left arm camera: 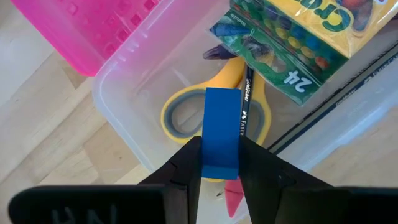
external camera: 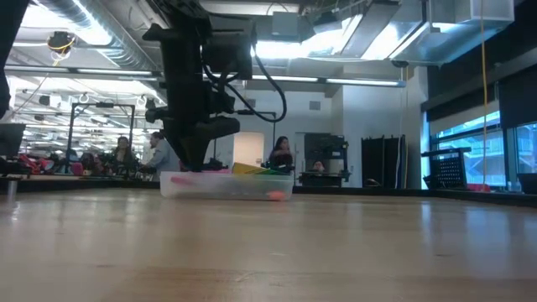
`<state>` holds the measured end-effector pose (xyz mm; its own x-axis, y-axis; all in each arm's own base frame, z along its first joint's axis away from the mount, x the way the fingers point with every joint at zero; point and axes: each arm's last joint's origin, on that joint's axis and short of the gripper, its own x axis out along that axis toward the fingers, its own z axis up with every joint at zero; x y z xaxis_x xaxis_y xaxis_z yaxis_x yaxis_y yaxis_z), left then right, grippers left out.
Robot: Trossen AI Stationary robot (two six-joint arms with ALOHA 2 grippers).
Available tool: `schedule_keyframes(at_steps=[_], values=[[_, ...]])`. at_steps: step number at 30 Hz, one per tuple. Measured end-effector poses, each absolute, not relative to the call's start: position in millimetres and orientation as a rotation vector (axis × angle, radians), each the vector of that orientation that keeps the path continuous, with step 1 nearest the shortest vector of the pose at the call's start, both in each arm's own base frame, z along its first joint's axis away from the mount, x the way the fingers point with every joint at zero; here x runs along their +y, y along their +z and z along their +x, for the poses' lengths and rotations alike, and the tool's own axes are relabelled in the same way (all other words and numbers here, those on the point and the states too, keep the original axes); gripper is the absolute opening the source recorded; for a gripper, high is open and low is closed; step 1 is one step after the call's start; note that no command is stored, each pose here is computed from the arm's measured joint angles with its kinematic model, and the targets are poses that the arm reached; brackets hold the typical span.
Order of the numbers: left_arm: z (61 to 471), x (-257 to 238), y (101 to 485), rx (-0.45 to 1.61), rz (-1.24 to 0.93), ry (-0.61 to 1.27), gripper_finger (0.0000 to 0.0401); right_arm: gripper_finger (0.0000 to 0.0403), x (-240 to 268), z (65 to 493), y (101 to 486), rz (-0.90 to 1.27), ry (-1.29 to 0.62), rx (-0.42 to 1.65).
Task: Pack school essentials
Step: Put the blue eraser into the pink supply box, then close the pink supply box
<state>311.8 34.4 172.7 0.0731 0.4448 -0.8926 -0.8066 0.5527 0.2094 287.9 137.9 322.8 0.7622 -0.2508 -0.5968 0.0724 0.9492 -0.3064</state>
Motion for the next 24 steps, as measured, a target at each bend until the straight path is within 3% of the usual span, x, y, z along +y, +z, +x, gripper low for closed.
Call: schedule_keyframes(at_steps=[6,15,24], values=[[311,40,173,1.149,-0.399,0.992,0.0099,0.0399,138,288,323,-0.273,-0.178,0.684],[311,42,173,1.15,-0.393,0.997,0.0159,0.0399,138,288,323,-0.274,-0.178,0.684],[301,41,203,1.133,-0.437,0.916,0.0162,0.0399,138,288,323,-0.273,-0.178,0.684]])
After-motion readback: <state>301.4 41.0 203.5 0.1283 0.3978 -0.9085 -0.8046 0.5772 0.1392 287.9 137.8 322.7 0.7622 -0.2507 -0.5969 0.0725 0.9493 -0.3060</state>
